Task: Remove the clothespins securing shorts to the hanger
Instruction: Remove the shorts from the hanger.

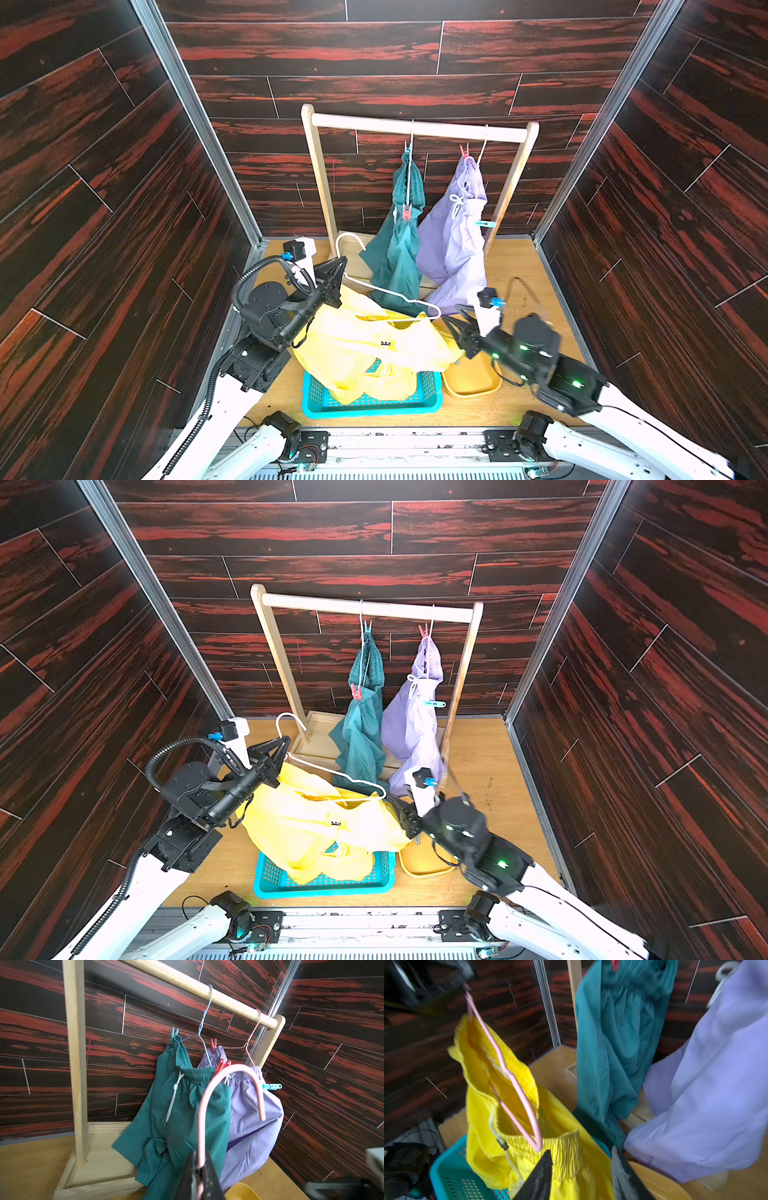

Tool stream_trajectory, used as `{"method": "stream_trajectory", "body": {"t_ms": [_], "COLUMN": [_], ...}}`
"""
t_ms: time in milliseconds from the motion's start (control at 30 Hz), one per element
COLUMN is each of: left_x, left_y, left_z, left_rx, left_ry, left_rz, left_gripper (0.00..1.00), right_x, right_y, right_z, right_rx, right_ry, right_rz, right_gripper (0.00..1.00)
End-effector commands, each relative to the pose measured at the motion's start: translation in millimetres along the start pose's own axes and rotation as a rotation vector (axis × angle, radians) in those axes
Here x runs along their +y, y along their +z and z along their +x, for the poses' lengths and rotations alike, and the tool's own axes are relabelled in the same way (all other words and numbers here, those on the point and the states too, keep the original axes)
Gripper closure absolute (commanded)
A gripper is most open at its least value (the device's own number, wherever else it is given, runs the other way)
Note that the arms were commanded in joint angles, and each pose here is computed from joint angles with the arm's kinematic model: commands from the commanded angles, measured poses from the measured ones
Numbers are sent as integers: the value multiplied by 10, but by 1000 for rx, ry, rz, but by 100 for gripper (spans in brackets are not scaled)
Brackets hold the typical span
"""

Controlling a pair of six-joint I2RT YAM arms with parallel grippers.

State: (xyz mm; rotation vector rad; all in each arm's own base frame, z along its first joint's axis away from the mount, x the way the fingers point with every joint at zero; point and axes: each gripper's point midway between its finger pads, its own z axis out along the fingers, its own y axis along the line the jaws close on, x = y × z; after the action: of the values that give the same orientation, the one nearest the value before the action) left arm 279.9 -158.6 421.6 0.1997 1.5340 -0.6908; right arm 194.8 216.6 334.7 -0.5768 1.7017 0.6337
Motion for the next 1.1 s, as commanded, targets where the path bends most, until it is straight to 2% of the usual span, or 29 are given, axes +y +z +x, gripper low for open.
{"method": "stream_trajectory", "body": {"t_ms": [0,33,67,100,267,433,533,733,933,1067], "left_x": [-117,-130,-146,-161,-193,-215,-213,-212,-204,-201], "left_y": [-32,-29,-25,-22,-39,-52,-53,-49,-34,-28], "left_z": [-202,-203,-196,-185,-190,-162,-159,-172,-154,-155], "left_rx": [-45,-45,-42,-39,-39,-30,-29,-36,-36,-38], "left_ry": [43,43,44,44,37,30,28,32,33,39], "left_rz": [49,56,66,74,92,104,104,103,102,100], "left_gripper": [100,100,100,100,100,100,100,100,100,100], "right_x": [154,217,294,378,764,1060,1155,1217,1096,1035], "right_y": [-168,-175,-196,-178,55,159,245,568,873,978], "right_z": [-374,-434,-527,-583,-689,-825,-870,-736,-541,-473], "right_rx": [-63,-61,-67,-55,65,92,112,197,247,248], "right_ry": [-47,-61,-76,-93,-126,-79,-71,-45,-51,-60], "right_rz": [-85,-116,-155,-194,-392,-625,-701,-743,-657,-615], "right_gripper": [52,52,45,44,41,40,40,41,44,50]}}
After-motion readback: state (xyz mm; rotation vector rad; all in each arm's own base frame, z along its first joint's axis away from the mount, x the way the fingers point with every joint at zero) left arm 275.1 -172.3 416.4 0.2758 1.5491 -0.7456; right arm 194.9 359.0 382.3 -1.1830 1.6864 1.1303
